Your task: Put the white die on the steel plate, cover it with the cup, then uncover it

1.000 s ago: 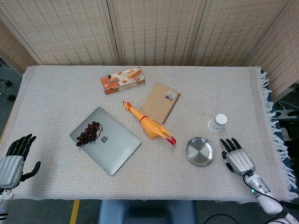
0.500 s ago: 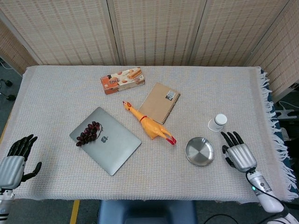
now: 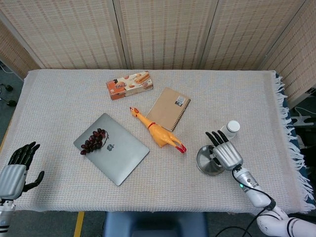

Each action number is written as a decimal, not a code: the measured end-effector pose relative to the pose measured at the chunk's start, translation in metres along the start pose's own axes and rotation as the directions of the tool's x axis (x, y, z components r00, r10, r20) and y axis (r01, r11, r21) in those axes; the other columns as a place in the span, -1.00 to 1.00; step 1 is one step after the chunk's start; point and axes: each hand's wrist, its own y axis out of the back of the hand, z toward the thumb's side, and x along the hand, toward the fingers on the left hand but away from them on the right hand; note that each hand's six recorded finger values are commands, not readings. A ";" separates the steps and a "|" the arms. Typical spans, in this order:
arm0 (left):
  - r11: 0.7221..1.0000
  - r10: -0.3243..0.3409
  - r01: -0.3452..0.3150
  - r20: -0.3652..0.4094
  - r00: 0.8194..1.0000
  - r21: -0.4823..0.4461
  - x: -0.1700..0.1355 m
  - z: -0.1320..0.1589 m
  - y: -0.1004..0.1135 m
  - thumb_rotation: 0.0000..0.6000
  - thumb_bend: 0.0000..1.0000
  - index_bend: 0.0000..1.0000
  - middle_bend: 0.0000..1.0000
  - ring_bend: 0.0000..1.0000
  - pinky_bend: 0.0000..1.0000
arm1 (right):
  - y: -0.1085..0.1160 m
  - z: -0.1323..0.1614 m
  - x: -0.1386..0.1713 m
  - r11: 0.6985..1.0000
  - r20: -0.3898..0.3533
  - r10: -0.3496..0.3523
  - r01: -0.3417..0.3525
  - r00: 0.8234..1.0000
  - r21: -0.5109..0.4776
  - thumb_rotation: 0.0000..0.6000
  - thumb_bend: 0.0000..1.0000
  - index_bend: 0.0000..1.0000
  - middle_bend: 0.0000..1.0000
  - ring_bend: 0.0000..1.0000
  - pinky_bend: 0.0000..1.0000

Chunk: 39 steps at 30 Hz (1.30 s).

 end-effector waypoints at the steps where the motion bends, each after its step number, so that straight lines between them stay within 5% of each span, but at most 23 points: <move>1: 1.000 0.002 -0.002 -0.001 1.000 -0.001 0.000 0.000 0.001 1.00 -0.26 -1.00 -1.00 -1.00 -0.82 | -0.003 0.001 0.000 1.000 -0.001 0.010 -0.010 1.000 0.006 1.00 -0.42 0.03 -1.00 -1.00 -1.00; 4: 1.000 0.003 -0.003 0.000 1.000 -0.005 0.000 -0.001 0.001 1.00 -0.26 -1.00 -1.00 -1.00 -0.82 | -0.010 0.002 0.001 0.999 -0.002 0.038 -0.038 0.999 0.020 1.00 -0.42 -0.12 -1.00 -1.00 -1.00; 9: 1.000 -0.001 0.001 0.009 1.000 -0.007 -0.001 0.002 0.000 1.00 -0.26 -1.00 -1.00 -1.00 -0.82 | -0.016 0.001 0.003 0.997 -0.001 0.078 -0.078 0.997 0.018 1.00 -0.44 -0.77 -1.00 -1.00 -1.00; 12: 1.000 -0.001 0.001 0.012 1.000 -0.007 -0.002 0.003 0.000 1.00 -0.26 -1.00 -1.00 -1.00 -0.82 | -0.012 -0.001 0.007 0.997 0.002 0.072 -0.072 0.997 0.010 1.00 -0.45 -0.97 -1.00 -1.00 -1.00; 18: 1.000 0.005 -0.005 0.009 1.000 -0.013 -0.003 0.002 0.002 1.00 -0.25 -1.00 -1.00 -1.00 -0.82 | 0.017 -0.018 0.016 0.999 0.048 -0.020 0.021 0.999 -0.024 1.00 -0.56 -1.00 -1.00 -1.00 -1.00; 23: 1.000 -0.006 0.006 0.013 1.000 -0.008 -0.002 0.003 -0.001 1.00 -0.25 -1.00 -1.00 -1.00 -0.82 | 0.062 -0.066 0.018 0.992 0.169 -0.105 0.115 0.980 -0.048 1.00 -0.56 -1.00 -1.00 -1.00 -1.00; 27: 1.000 -0.010 0.010 0.020 1.000 -0.004 -0.001 0.006 -0.003 1.00 -0.25 -1.00 -1.00 -1.00 -0.82 | 0.069 -0.093 0.009 0.993 0.240 -0.052 0.075 0.969 -0.087 1.00 -0.56 -1.00 -1.00 -1.00 -0.99; 34: 1.000 -0.027 0.027 0.019 0.999 0.012 0.001 0.008 -0.009 1.00 -0.25 -1.00 -1.00 -1.00 -0.82 | 0.050 -0.122 -0.016 0.973 0.270 0.132 -0.073 0.954 -0.219 1.00 -0.56 -1.00 -1.00 -1.00 -0.89; 39: 1.000 -0.024 0.024 0.013 1.000 0.014 0.002 0.007 -0.009 1.00 -0.25 -1.00 -1.00 -1.00 -0.82 | 0.039 -0.131 -0.029 0.951 0.272 0.180 -0.096 0.945 -0.294 1.00 -0.56 -0.98 -1.00 -1.00 -0.88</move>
